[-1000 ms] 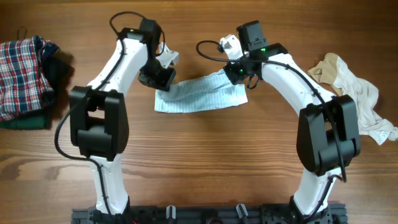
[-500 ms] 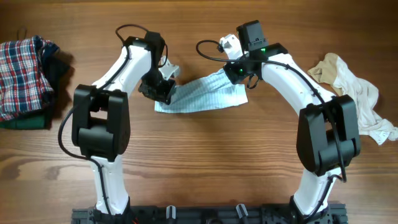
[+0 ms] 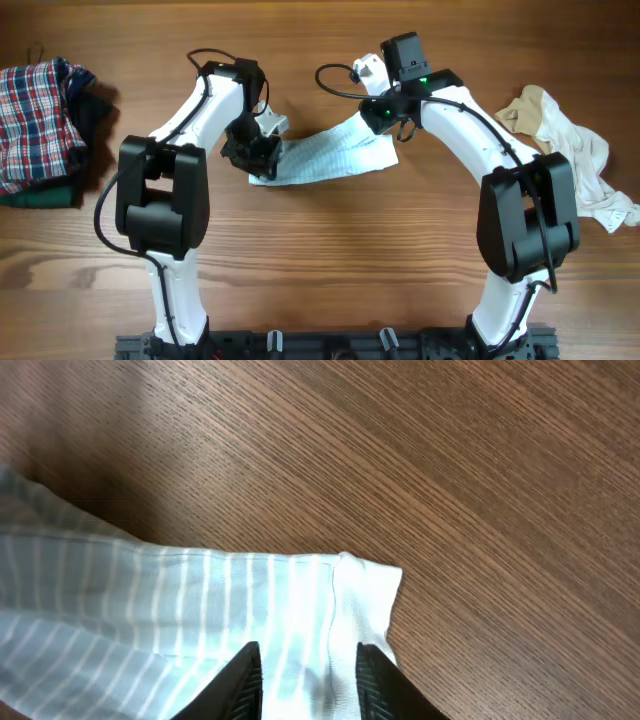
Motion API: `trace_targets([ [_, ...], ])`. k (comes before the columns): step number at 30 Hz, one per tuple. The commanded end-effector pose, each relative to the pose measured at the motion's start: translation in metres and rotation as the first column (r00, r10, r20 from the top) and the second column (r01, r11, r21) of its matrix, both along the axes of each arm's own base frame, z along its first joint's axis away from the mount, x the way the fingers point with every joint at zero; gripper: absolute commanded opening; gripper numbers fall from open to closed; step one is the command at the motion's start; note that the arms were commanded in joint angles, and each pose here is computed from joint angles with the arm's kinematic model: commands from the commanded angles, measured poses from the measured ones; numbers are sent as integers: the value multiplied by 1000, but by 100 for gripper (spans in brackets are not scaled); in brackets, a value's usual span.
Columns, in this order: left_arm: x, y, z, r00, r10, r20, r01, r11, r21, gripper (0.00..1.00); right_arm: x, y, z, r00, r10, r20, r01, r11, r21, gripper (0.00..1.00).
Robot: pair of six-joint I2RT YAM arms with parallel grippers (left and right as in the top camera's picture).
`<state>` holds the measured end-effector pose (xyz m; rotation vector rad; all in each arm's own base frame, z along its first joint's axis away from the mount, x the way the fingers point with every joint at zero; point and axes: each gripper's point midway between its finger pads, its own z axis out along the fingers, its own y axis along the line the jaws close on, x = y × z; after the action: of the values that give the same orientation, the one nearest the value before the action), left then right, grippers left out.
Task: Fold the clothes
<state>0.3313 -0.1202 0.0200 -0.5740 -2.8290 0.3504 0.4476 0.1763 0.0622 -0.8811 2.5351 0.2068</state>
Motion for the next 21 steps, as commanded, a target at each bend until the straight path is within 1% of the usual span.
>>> trace_targets([
  [1,-3,-6,11,1000,2,4,-2,999,-39,52,7,0,16,999,-7,45,7,1000,-1,33],
  [5,-7,-14,14,1000,9,-18,-11,996,-86,50,8,0,16,999,-7,49,7,1000,0,33],
  [6,-9,-15,15,1000,11,-26,-13,996,-91,46,8,0,16,999,-7,50,7,1000,0,34],
  [7,-11,-15,16,999,12,-35,-16,995,-97,40,8,0,17,999,-7,51,7,1000,0,35],
  [8,-12,-16,17,999,14,-43,-18,995,-99,31,9,0,17,999,-7,53,7,1000,1,37],
  [9,-14,-15,21,998,14,-57,-20,995,-95,15,10,1,18,998,-7,60,7,1000,3,37],
  [13,-13,-17,33,998,16,-63,-23,994,-104,13,12,1,19,998,-8,70,7,1000,6,39],
  [16,-5,-19,36,999,19,-35,-23,994,-111,12,13,1,20,997,-11,75,10,1000,6,42],
  [18,12,-23,34,996,85,17,-82,990,-111,10,15,2,21,997,-11,83,10,1000,10,42],
  [19,27,-27,32,990,120,69,-111,986,-124,8,16,2,21,996,-12,85,11,1000,11,42],
  [20,46,-31,28,975,185,125,-167,976,-141,6,16,2,21,996,-12,86,11,1000,11,42],
  [21,56,-34,26,963,219,156,-195,968,-155,5,16,2,21,996,-18,83,17,1000,14,42],
])
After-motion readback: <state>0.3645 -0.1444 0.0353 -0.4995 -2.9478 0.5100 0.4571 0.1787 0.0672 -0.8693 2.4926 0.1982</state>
